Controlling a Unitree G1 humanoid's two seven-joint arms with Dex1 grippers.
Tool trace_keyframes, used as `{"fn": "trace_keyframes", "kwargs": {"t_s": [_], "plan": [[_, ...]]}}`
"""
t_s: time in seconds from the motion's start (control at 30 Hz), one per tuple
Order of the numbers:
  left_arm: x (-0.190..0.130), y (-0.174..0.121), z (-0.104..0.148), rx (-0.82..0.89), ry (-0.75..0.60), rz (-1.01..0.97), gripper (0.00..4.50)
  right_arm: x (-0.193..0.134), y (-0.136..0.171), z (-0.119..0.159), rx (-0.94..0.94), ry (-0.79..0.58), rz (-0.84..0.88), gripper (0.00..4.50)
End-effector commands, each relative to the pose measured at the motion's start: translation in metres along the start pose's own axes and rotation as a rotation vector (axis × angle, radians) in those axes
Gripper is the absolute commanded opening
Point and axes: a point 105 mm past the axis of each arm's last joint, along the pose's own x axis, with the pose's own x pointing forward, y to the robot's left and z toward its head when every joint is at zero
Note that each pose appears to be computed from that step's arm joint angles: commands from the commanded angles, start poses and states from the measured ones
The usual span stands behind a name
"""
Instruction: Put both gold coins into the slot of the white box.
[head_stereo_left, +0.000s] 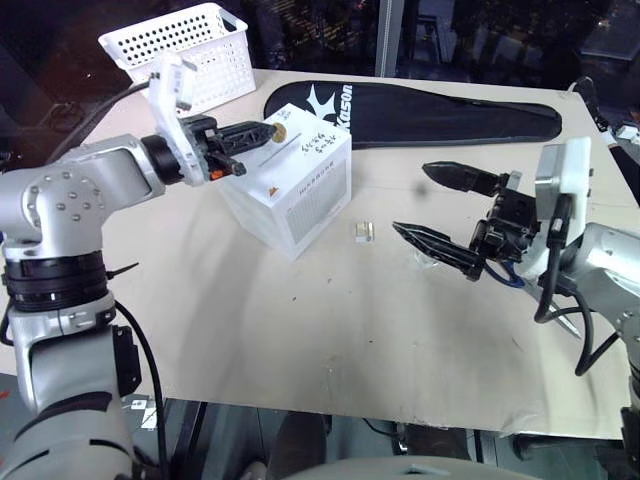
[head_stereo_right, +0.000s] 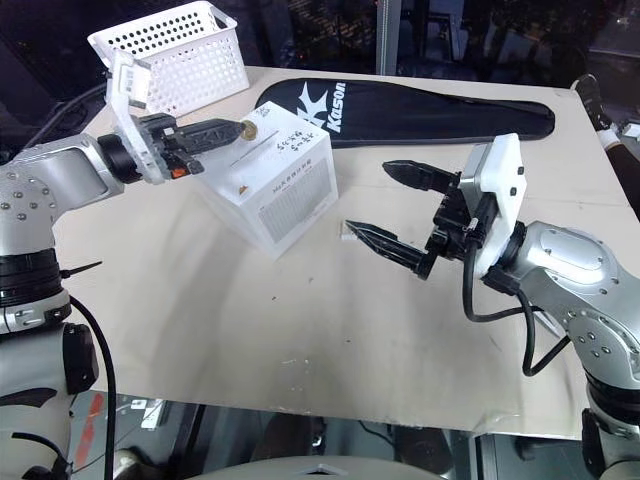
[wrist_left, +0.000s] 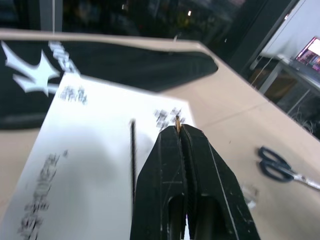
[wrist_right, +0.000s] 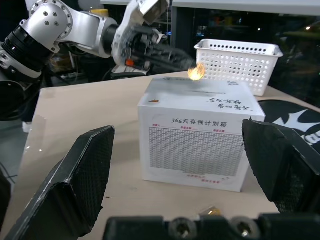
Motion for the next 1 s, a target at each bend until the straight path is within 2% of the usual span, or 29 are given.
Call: {"fn": "trace_keyframes", "kwargs": {"t_s": [0.03,0.37,1.0], "plan": [[-0.005,0.001,0.018,0.067,-0.021,0.016,0.0,-0.005,-0.004,0.017,-0.083,-0.044,-0.034,4.41],[-0.006,0.012,0.018,0.103,0.011,0.04,0.0,-0.007,-0.003,0.018,-0.079,-0.043,-0.041,4.41],[-0.003,0.021,-0.004,0.126,0.107,0.062,0.0,-0.008,-0.002,0.014,-0.071,-0.018,-0.038,4.41]]}}
